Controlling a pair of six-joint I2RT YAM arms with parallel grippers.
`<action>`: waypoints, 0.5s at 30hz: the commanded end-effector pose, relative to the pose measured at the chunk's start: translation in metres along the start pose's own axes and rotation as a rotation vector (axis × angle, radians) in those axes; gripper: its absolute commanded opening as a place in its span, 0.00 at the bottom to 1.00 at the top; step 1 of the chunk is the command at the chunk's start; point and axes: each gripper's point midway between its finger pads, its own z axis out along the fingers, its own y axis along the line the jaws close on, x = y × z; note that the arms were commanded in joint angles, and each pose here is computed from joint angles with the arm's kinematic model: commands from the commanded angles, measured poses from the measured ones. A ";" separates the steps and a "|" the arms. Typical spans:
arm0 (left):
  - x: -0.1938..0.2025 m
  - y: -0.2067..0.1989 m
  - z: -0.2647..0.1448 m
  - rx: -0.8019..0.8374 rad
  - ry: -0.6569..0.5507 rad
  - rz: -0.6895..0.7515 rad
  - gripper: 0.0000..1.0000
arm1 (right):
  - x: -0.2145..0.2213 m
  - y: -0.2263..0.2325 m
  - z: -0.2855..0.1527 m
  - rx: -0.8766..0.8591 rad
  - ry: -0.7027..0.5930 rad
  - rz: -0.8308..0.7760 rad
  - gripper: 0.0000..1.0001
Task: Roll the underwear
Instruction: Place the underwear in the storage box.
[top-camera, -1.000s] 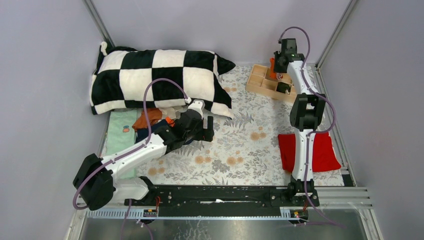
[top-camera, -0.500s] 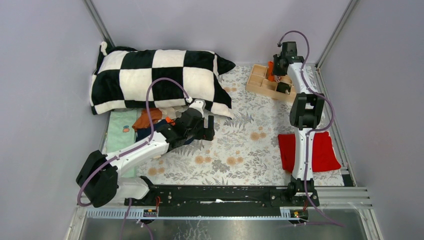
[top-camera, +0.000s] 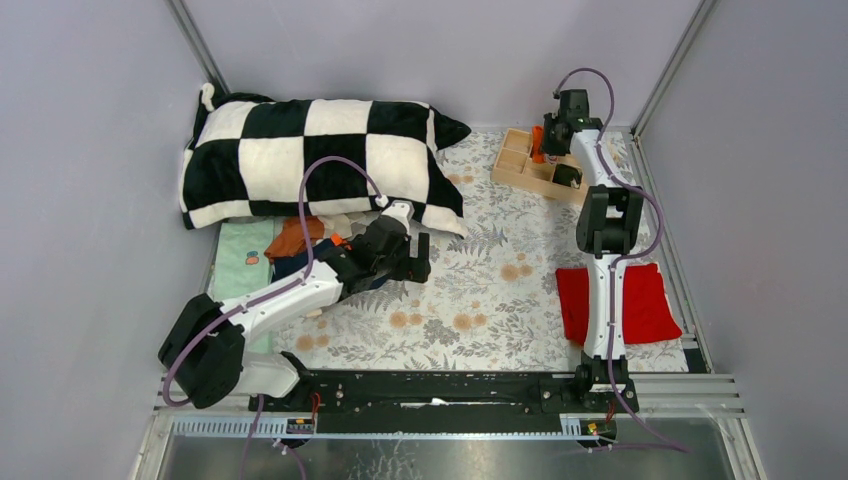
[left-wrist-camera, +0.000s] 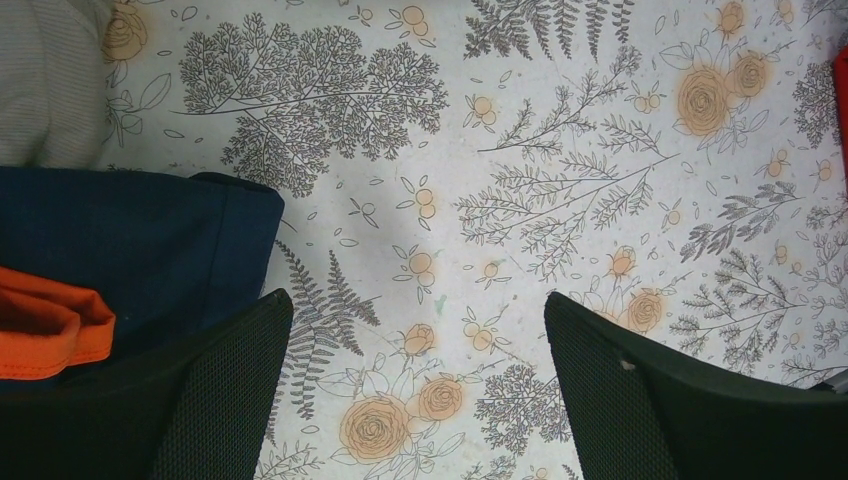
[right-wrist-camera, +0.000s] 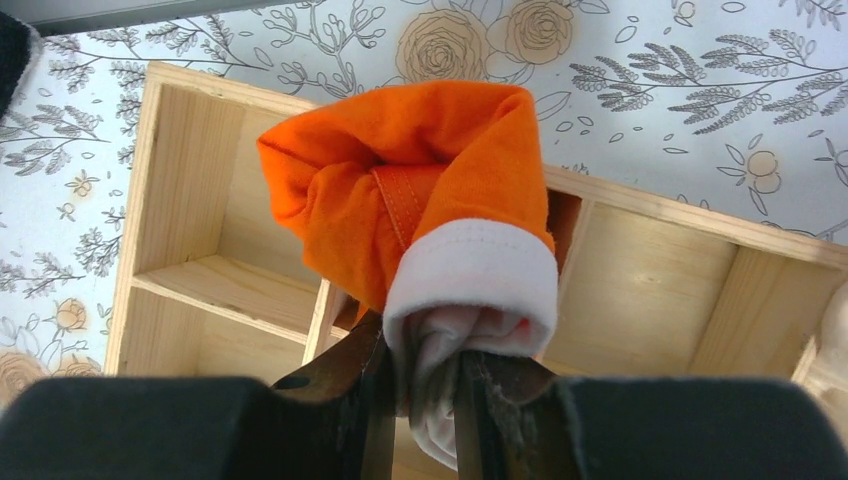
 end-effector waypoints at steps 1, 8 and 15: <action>-0.018 -0.007 0.003 0.033 -0.049 -0.001 0.99 | 0.011 -0.021 0.013 0.117 0.021 -0.026 0.00; -0.016 -0.008 0.007 0.036 -0.037 -0.004 0.99 | 0.023 -0.030 0.023 0.144 0.047 -0.055 0.00; -0.018 -0.008 0.007 0.036 -0.038 -0.004 0.99 | -0.011 -0.004 -0.004 0.020 -0.071 -0.036 0.00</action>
